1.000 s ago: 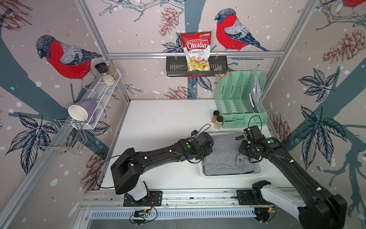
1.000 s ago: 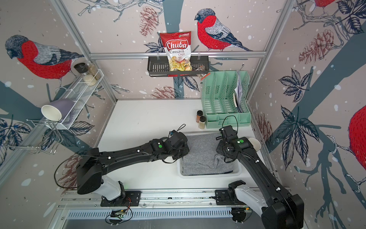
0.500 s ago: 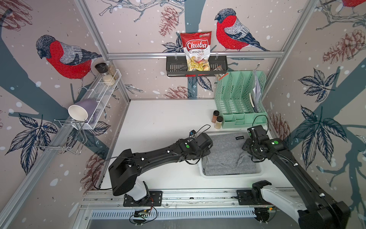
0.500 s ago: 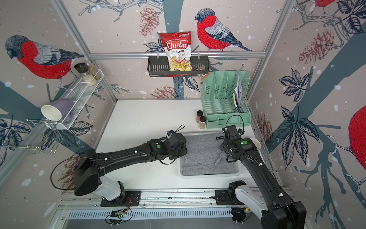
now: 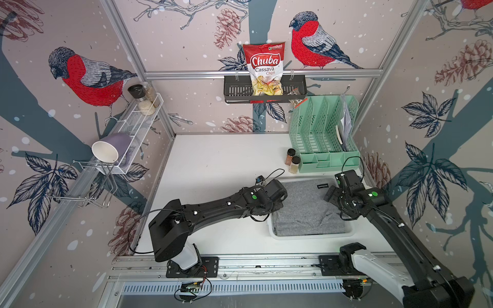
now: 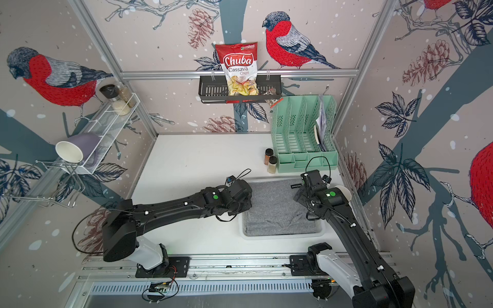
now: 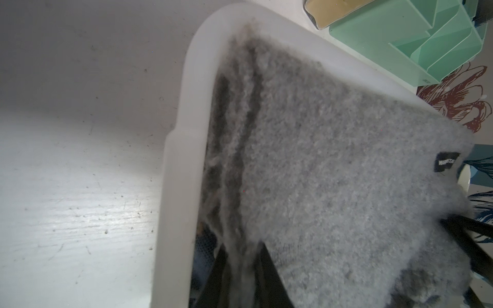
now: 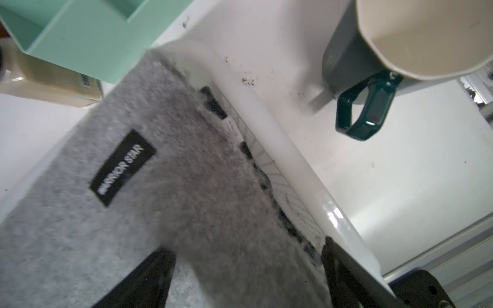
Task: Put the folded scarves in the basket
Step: Place the scarf in the basket, then move the basket to the center of the board.
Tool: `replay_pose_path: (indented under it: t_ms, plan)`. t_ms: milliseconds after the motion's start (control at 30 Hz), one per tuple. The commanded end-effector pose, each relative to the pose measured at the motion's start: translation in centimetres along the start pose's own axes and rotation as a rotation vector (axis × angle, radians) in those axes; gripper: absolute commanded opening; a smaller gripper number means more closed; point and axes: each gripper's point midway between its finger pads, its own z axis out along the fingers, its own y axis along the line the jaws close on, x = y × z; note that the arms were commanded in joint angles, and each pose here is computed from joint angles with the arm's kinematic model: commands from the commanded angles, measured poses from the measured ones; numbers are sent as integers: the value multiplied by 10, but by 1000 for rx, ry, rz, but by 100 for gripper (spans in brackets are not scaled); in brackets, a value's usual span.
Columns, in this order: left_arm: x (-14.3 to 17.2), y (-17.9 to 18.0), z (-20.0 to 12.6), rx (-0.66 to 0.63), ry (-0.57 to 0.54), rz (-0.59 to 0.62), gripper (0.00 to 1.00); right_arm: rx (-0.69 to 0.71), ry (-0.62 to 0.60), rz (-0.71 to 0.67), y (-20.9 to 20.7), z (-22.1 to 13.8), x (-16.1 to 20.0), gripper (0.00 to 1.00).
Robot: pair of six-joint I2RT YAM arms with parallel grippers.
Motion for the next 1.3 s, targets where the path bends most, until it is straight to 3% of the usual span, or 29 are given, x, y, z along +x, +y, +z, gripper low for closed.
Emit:
replay_pose_path:
  t_ms: [0,233,400,700,833,967,1033,1067,1100,1200,1267]
  plan:
    - [-1,5,1,-29,-8,18,18,-18,-13,-9,3,-11,-5,96]
    - [-1,4,2,-28,-11,18,16,13,-72,16,-9,-23,-16,97]
    - [-4,7,0,-45,-25,23,14,-33,-65,28,-3,-24,-14,83]
    - [-3,12,1,-63,-24,21,8,-46,-41,28,-1,-14,-6,68]
    - [-9,11,-7,-64,-52,16,32,-107,-65,27,11,-18,-14,64]
    - [-22,2,-28,-40,-107,13,52,-181,-108,-2,31,-31,-32,68]
    - [-32,-5,-44,-18,-149,19,68,-203,-156,-17,41,-43,-48,78]
    - [-37,-8,-53,-4,-170,27,82,-211,-178,-22,44,-48,-55,83]
    - [-43,-11,-62,11,-198,30,98,-228,-213,-26,49,-56,-64,96]
    - [-67,-17,-92,69,-290,48,98,-258,-326,-42,60,-78,-92,100]
    - [-84,-11,-107,84,-333,39,98,-182,-390,-29,50,-80,-110,100]
